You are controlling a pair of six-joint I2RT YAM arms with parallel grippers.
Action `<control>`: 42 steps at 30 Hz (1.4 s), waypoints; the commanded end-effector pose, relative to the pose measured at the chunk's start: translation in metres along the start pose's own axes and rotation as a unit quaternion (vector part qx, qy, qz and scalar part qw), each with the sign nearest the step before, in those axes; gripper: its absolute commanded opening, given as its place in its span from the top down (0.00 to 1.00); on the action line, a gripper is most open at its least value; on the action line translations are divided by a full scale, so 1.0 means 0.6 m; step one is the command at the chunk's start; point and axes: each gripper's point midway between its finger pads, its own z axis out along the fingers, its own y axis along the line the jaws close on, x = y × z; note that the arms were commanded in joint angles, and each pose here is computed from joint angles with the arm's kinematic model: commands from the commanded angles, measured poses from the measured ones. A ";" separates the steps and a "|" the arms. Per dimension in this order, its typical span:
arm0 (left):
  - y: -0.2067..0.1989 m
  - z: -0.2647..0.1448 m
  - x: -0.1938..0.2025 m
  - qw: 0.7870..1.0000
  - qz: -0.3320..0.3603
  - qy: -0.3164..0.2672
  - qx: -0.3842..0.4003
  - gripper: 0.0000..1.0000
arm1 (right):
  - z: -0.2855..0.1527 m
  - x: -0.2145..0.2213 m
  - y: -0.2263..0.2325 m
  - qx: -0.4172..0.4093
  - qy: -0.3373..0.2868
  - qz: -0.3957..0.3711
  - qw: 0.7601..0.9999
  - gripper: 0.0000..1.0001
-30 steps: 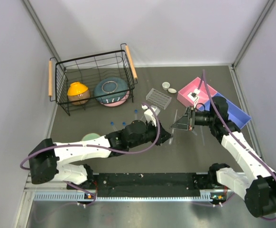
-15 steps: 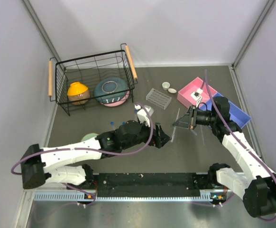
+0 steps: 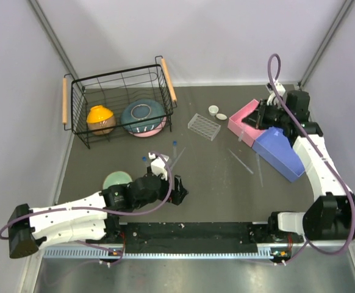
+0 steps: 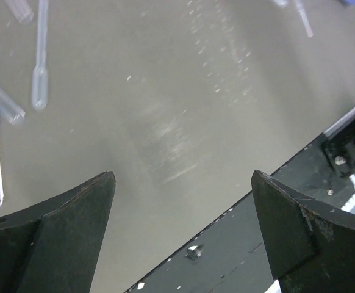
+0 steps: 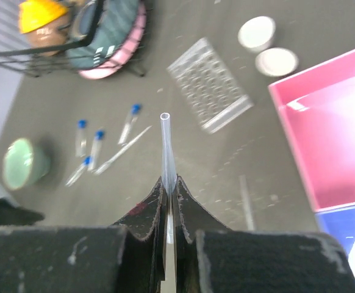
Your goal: Organize the chemistry lab equipment
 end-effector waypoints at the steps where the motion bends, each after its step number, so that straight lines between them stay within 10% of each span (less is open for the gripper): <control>1: 0.024 -0.009 0.011 1.000 -0.021 -0.009 -0.020 0.01 | 0.001 -0.067 -0.101 0.119 -0.016 -0.070 0.990 1.00; 26: 0.047 0.004 0.018 0.998 -0.008 -0.007 -0.058 0.01 | 0.098 -0.046 -0.323 0.182 0.083 0.004 0.980 0.96; 34: 0.039 -0.002 0.009 0.999 -0.014 -0.012 -0.051 0.01 | 0.095 -0.037 -0.310 0.166 0.097 0.000 0.981 0.55; 42: 0.039 -0.025 -0.008 0.998 -0.018 -0.025 -0.045 0.01 | 0.035 -0.063 -0.221 0.123 0.060 -0.066 0.988 0.43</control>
